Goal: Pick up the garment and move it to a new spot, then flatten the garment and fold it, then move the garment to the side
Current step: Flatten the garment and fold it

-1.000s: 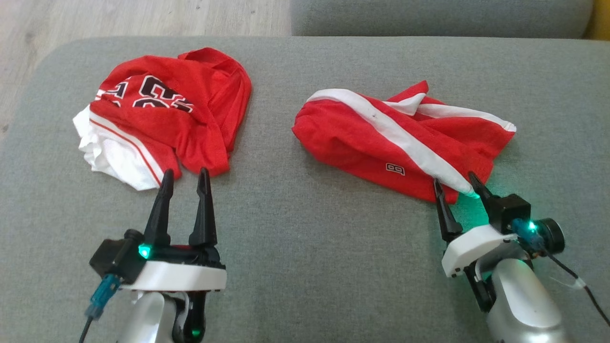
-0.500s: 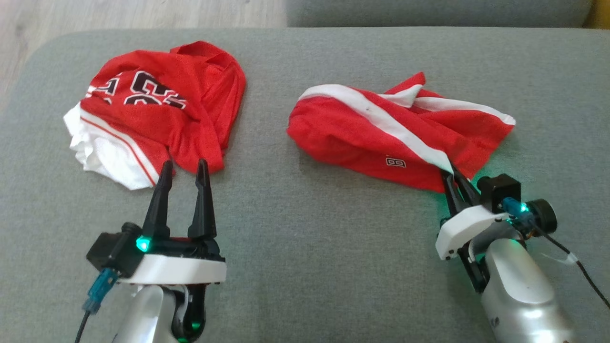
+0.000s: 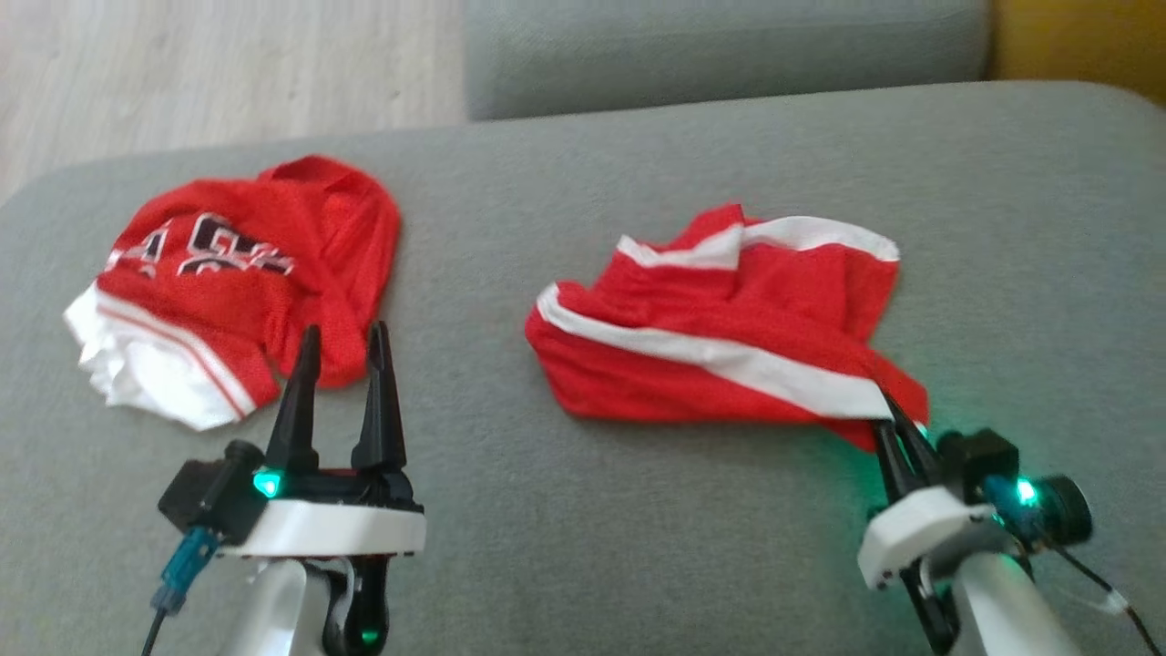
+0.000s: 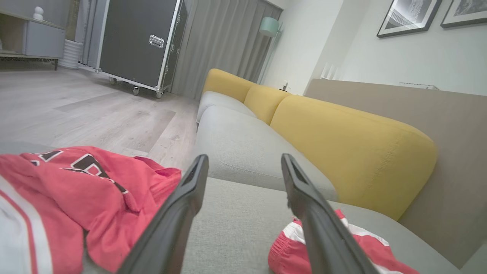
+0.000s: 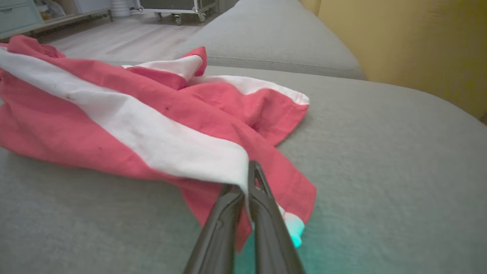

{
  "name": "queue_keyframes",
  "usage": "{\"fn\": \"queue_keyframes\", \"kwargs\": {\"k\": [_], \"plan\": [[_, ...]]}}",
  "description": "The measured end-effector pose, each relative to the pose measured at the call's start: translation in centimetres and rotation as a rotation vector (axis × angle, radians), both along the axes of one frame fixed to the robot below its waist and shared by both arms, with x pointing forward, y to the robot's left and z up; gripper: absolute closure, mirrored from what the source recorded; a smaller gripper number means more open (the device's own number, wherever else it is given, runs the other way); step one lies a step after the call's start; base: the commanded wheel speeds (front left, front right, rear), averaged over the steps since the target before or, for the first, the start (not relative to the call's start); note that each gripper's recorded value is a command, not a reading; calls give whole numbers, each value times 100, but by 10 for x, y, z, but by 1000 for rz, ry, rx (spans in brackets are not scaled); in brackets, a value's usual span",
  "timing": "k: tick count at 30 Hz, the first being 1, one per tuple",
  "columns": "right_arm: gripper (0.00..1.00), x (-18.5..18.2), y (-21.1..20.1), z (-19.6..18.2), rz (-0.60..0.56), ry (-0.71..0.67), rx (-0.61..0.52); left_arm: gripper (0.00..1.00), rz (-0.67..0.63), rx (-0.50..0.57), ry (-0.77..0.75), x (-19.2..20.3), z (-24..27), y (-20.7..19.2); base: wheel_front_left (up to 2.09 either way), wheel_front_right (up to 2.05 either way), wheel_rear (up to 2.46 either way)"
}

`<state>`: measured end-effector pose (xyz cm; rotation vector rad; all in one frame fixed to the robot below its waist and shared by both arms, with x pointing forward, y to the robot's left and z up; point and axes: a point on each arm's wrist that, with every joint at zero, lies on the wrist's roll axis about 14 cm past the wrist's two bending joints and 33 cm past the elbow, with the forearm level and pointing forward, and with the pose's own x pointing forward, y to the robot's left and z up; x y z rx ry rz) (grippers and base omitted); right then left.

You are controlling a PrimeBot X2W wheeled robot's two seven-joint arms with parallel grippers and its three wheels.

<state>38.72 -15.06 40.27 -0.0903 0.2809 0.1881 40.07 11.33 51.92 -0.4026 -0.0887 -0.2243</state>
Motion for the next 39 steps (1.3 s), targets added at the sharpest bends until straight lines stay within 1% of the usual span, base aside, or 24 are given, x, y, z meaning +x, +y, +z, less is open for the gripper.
{"fn": "queue_keyframes", "kwargs": {"k": [4,5,6,9,13,18,21,22,25,26,30,34,37,39], "plan": [[100,-15,-19,0,-49,16,-32,0,-30,-10,-12,-3,5,-11,0,0,0],[28,-17,-21,1,-55,19,-33,0,-35,-10,-17,-3,7,-12,0,0,0],[0,-18,-23,1,-64,22,-27,0,-40,-11,-22,-3,9,-14,0,0,0],[0,-19,-22,7,-73,12,0,0,-50,-14,-26,-5,11,-18,0,0,0],[0,-14,-11,27,-67,-65,83,0,-50,-12,-13,-11,6,-17,0,0,0],[0,-6,21,60,6,-174,182,0,-37,-11,0,-14,2,-13,0,0,0],[0,-3,36,79,47,-233,220,0,-28,-11,7,-14,0,-10,0,0,0],[0,-3,36,79,47,-233,220,0,-28,-11,7,-14,0,-10,0,0,0],[0,1,51,103,93,-305,263,0,-20,-10,16,-14,-4,-7,0,0,0],[0,-1,62,106,122,-309,276,0,-15,-10,21,-15,-6,-5,0,0,0],[0,-4,87,92,193,-258,286,0,-7,-8,31,-16,-9,-2,0,0,0],[0,-10,116,64,280,-154,284,0,12,-6,39,-17,-12,4,0,0,0],[0,-2,140,56,357,-107,270,0,32,-4,38,-17,-11,11,0,0,0],[0,9,152,54,407,-83,226,0,42,-4,41,-17,-12,15,0,0,0]]}}
